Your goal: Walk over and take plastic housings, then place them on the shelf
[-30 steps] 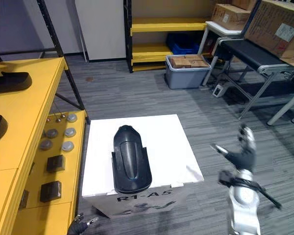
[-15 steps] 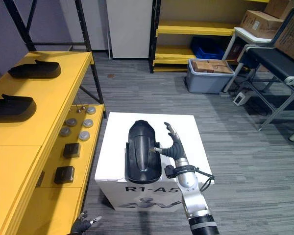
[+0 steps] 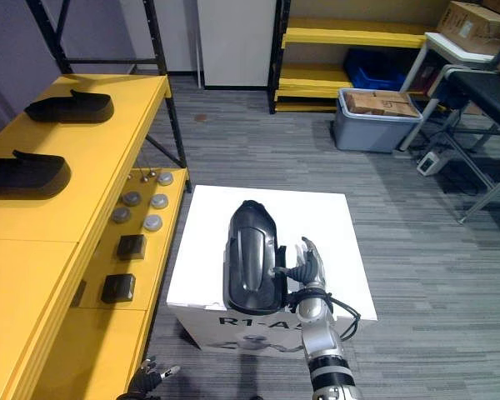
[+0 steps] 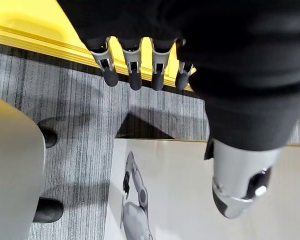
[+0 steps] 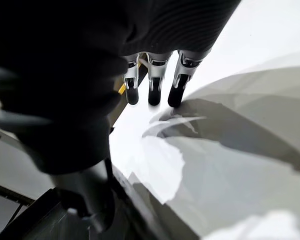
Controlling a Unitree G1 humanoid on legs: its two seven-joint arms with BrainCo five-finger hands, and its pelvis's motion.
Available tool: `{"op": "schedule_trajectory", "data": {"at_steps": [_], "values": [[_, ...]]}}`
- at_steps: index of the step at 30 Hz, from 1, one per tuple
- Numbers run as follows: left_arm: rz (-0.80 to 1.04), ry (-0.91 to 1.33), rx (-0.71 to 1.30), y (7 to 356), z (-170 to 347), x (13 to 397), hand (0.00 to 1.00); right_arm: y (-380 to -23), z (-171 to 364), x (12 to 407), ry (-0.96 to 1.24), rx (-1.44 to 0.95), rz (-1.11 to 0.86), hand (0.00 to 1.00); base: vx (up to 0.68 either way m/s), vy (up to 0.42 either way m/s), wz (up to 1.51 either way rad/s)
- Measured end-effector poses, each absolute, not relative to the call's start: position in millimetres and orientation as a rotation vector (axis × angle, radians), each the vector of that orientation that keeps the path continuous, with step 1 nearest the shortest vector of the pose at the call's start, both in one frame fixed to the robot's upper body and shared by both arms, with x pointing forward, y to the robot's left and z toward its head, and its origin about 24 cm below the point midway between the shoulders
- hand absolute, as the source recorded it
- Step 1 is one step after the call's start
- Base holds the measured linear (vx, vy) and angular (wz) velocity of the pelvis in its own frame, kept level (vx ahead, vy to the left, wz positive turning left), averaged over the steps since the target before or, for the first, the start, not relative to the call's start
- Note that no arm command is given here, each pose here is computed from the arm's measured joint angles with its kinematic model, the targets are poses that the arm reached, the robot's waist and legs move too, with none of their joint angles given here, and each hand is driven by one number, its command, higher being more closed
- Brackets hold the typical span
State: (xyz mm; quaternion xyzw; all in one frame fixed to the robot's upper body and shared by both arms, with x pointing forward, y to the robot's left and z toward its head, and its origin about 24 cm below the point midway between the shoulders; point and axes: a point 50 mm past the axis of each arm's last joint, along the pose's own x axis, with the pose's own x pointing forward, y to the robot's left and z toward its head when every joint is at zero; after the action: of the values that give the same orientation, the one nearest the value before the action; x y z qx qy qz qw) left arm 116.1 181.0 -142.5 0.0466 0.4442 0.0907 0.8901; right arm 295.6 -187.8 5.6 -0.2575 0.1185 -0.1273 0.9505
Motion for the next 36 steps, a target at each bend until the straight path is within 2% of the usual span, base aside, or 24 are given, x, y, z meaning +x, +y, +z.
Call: {"op": "schedule_trajectory", "data": {"at_steps": [14,24,30,36], "values": [[0.166,0.928,0.123,182.4,-143.0,119.5,0.00,-180.1,1.0,303.4,0.270,-0.471,-0.162,1.00,0.02,0.008,-0.02],[0.183,0.871,0.106,183.0,-135.3,124.1,0.00,-172.0,21.7,296.3,0.144,-0.403,-0.174,1.00,0.00,0.000,0.00],[0.288,0.623,0.052,198.6,-94.8,154.9,0.00,-176.7,41.4,287.2,0.036,-0.377,-0.225,1.00,0.00,0.000,0.00],[0.384,0.237,0.020,207.5,-21.2,193.3,0.00,-168.8,79.1,282.1,-0.165,-0.347,-0.232,1.00,0.00,0.000,0.00]]}}
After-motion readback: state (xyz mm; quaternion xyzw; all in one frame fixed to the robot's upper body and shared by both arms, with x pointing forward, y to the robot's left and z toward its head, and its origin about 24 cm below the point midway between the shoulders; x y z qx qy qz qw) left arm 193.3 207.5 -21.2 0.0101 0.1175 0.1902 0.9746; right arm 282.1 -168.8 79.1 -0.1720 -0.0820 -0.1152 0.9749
